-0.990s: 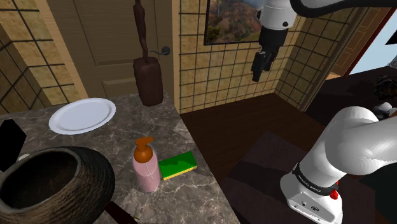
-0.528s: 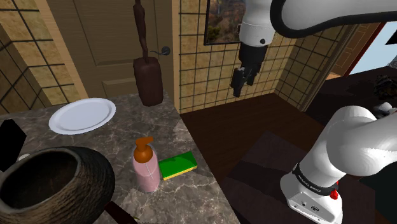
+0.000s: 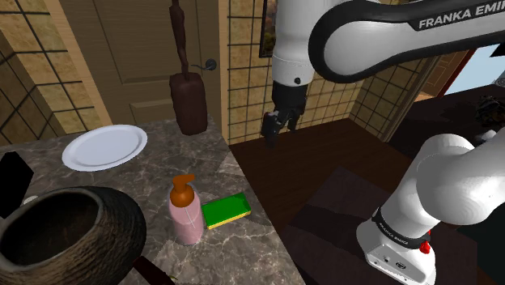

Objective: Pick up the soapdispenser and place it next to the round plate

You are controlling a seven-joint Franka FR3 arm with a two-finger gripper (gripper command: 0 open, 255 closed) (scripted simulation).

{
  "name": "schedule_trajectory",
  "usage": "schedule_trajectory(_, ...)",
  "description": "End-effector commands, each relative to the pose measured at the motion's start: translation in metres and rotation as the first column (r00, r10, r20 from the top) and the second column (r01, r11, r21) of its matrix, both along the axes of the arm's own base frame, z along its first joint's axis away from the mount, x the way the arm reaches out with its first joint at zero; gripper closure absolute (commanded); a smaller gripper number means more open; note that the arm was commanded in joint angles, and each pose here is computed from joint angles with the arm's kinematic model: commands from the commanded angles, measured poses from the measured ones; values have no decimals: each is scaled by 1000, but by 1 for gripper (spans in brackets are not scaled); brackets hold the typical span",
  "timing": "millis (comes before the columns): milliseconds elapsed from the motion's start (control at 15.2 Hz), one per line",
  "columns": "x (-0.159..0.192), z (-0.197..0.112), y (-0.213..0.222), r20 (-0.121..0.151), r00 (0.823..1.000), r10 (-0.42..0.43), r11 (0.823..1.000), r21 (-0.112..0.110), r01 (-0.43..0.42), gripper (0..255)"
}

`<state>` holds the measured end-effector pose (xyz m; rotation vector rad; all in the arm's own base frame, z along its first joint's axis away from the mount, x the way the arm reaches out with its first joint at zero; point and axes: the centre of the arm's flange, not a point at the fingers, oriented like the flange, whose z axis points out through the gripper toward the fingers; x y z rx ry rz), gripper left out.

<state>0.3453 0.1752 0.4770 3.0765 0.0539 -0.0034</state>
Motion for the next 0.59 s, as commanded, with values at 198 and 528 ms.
schedule_trajectory(198,9,-25,61,2,1000,-9,1000,21,9,0)
schedule_trajectory(528,21,-48,118,4,1000,-17,999,41,17,0)
